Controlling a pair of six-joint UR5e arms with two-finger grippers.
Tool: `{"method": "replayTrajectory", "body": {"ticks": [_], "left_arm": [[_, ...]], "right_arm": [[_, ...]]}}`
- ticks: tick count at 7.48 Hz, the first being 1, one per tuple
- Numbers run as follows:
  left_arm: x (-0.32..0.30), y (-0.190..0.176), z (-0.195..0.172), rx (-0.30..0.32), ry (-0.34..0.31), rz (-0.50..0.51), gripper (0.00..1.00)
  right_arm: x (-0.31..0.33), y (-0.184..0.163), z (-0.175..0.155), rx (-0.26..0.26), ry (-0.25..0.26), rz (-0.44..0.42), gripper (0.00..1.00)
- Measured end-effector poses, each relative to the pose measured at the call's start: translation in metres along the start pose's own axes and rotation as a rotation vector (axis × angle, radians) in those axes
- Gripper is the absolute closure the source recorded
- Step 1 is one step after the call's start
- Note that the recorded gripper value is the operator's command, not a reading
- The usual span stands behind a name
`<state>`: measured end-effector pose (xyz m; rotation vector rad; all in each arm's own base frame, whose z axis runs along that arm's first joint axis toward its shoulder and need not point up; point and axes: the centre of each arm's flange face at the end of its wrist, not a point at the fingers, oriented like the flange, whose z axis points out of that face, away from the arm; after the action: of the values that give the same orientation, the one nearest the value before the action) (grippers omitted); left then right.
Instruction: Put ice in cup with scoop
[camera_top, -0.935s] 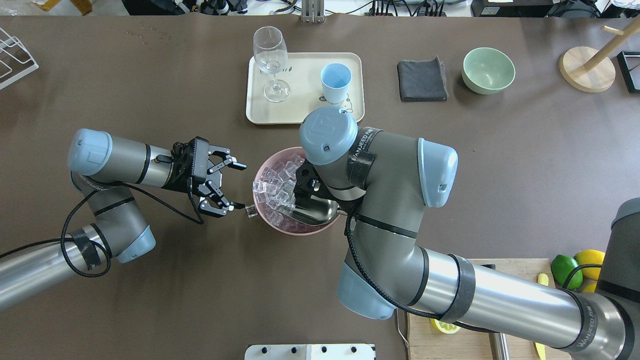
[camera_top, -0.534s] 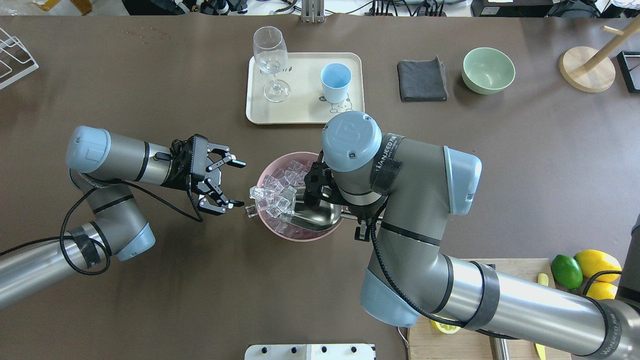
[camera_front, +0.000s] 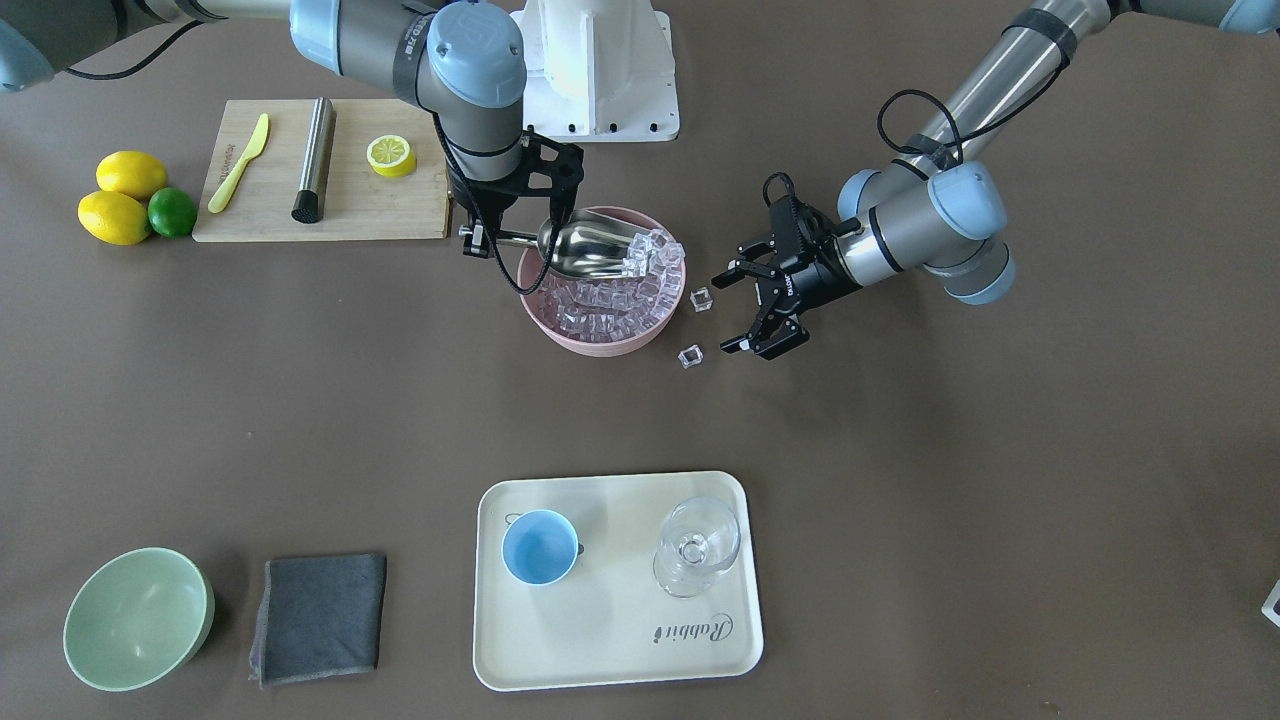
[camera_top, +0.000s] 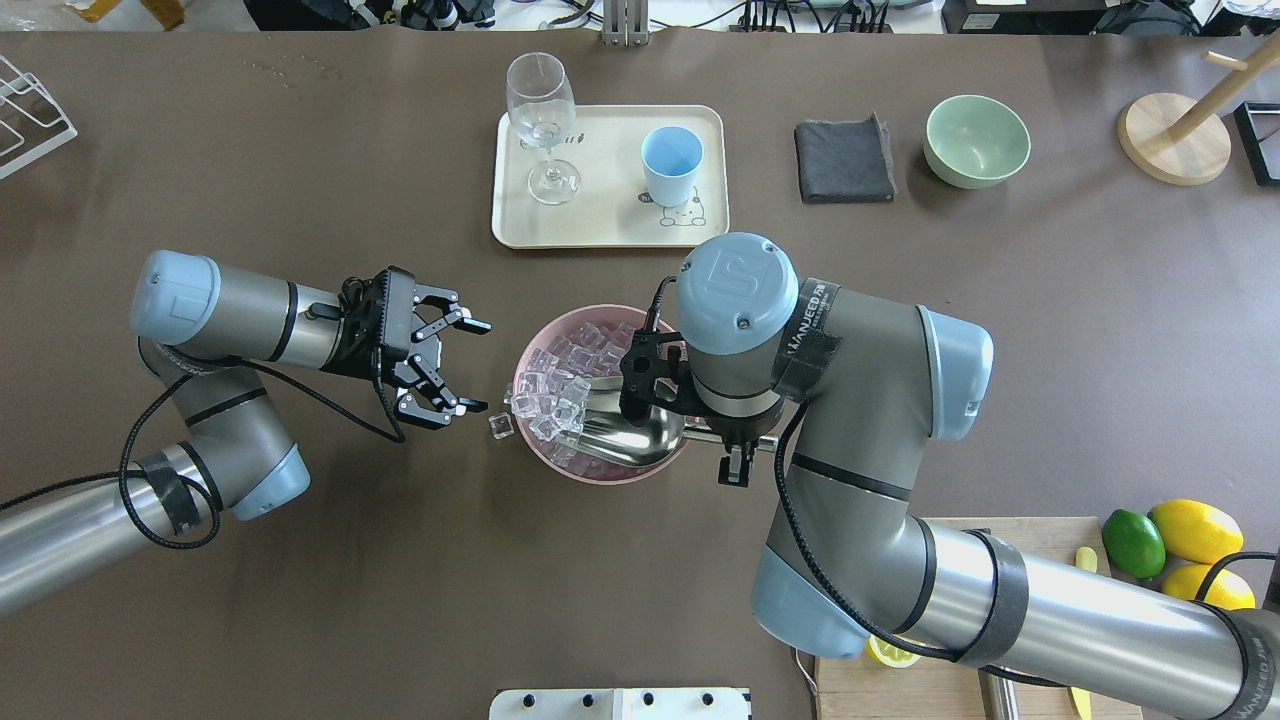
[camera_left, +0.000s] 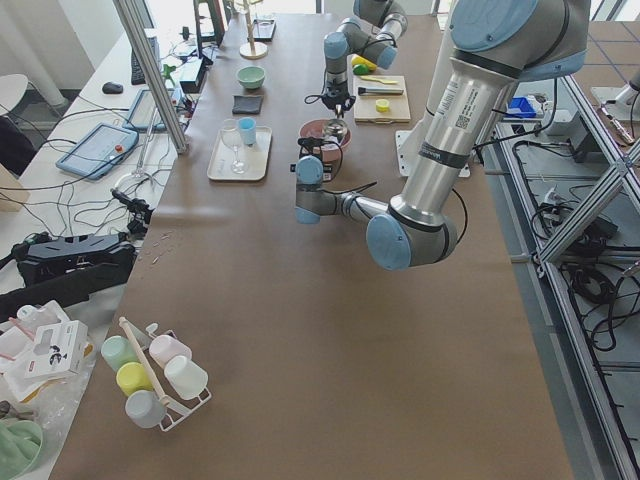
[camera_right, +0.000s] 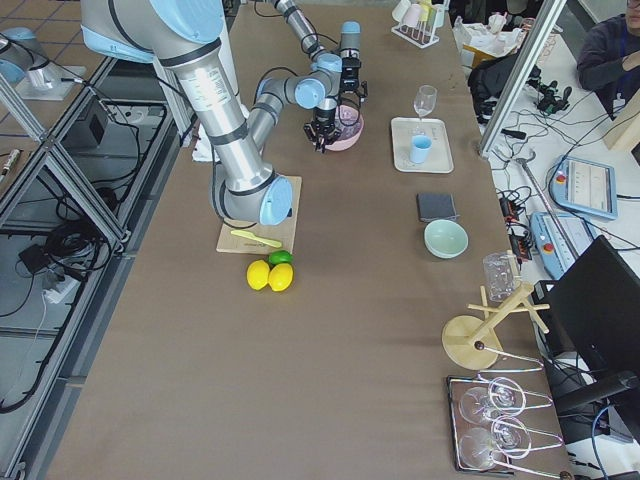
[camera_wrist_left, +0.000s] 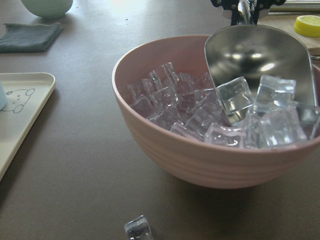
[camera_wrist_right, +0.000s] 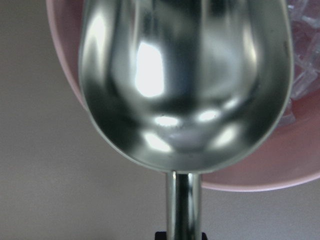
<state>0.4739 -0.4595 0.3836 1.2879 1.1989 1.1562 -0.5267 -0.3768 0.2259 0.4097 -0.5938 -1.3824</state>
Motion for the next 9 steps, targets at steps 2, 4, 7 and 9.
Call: {"method": "replayTrajectory", "body": {"ticks": [2,4,7,9], "left_arm": [[0.0,0.0,0.0,0.0,0.0,0.0,0.02],[-0.001,0.0,-0.001,0.0,-0.002,0.0,0.02],[-0.002,-0.002,-0.002,0.004,0.005,0.005,0.02],[0.002,-0.004,0.0,0.008,0.026,0.007,0.02]], "right_arm": [[-0.001,0.007,0.008,0.045,-0.017,-0.029,1.0],[-0.001,0.009,0.009,0.066,-0.023,-0.052,1.0],[0.002,0.011,-0.002,0.096,-0.05,-0.06,1.0],[0.012,0.016,-0.017,0.141,-0.072,-0.06,1.0]]}}
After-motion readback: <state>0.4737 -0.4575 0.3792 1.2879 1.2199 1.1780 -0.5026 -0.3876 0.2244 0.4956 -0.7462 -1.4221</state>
